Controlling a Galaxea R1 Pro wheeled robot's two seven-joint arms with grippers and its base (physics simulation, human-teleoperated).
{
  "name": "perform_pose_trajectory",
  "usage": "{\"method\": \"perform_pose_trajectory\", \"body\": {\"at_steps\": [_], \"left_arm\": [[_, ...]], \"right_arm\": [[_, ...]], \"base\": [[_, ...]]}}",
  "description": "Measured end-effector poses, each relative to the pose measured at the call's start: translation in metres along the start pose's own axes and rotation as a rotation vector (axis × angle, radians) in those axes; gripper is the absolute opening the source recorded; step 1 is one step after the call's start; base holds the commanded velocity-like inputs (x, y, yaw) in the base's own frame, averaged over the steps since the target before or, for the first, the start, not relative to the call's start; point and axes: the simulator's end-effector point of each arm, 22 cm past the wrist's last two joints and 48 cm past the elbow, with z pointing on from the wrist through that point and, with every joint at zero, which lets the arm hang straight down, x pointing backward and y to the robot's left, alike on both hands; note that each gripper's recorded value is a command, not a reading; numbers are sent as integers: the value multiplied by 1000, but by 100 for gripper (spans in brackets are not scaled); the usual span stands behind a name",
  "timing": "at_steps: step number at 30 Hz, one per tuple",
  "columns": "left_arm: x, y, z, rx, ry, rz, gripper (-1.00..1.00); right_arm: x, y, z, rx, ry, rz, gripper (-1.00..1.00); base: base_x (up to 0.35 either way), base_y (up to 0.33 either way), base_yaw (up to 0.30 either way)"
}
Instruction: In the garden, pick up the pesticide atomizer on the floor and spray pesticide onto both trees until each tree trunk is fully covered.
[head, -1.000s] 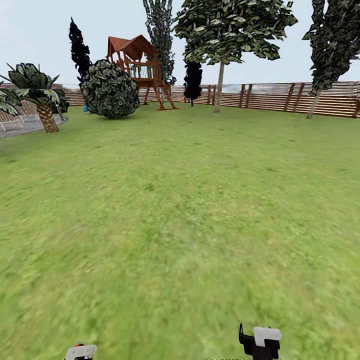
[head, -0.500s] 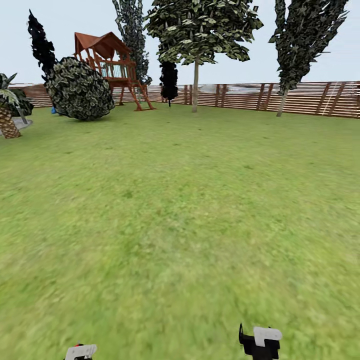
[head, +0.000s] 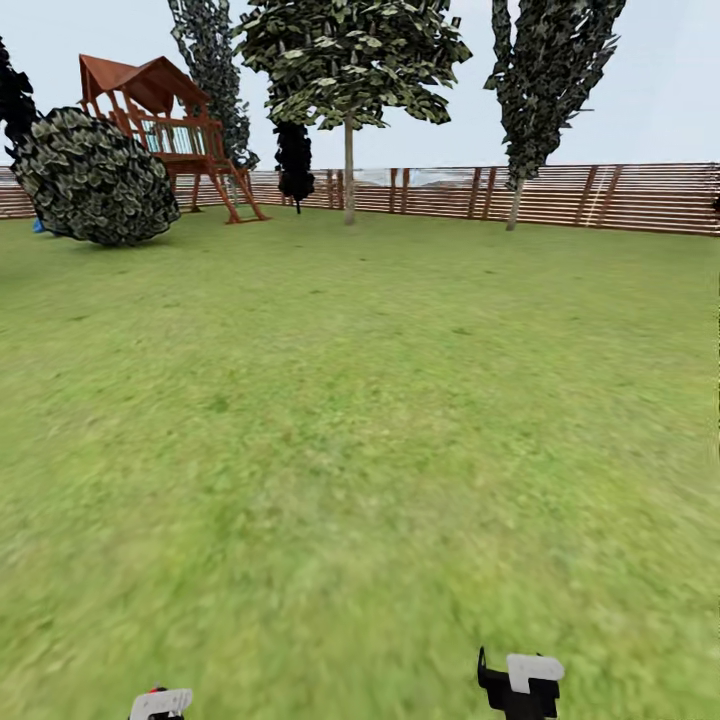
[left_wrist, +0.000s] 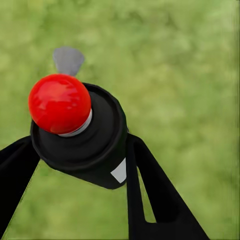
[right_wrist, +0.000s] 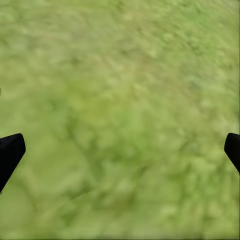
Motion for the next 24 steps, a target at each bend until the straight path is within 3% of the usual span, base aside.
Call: {"method": "perform_pose_trajectory", "body": {"at_steps": [7, 20, 24], "left_arm": [[0, 0, 0, -1, 1, 0, -100], [1, 1, 0, -4, 2, -2, -100], [1, 2, 0, -5, 2, -3, -100]], "right_arm": [[0, -3, 1, -1, -3, -8, 100], [-1, 1, 0, -4, -3, -5, 100], [-1, 1, 0, -5, -3, -5, 100]], "base": [[286, 165, -7], [336, 9, 0], [338, 0, 153]]}}
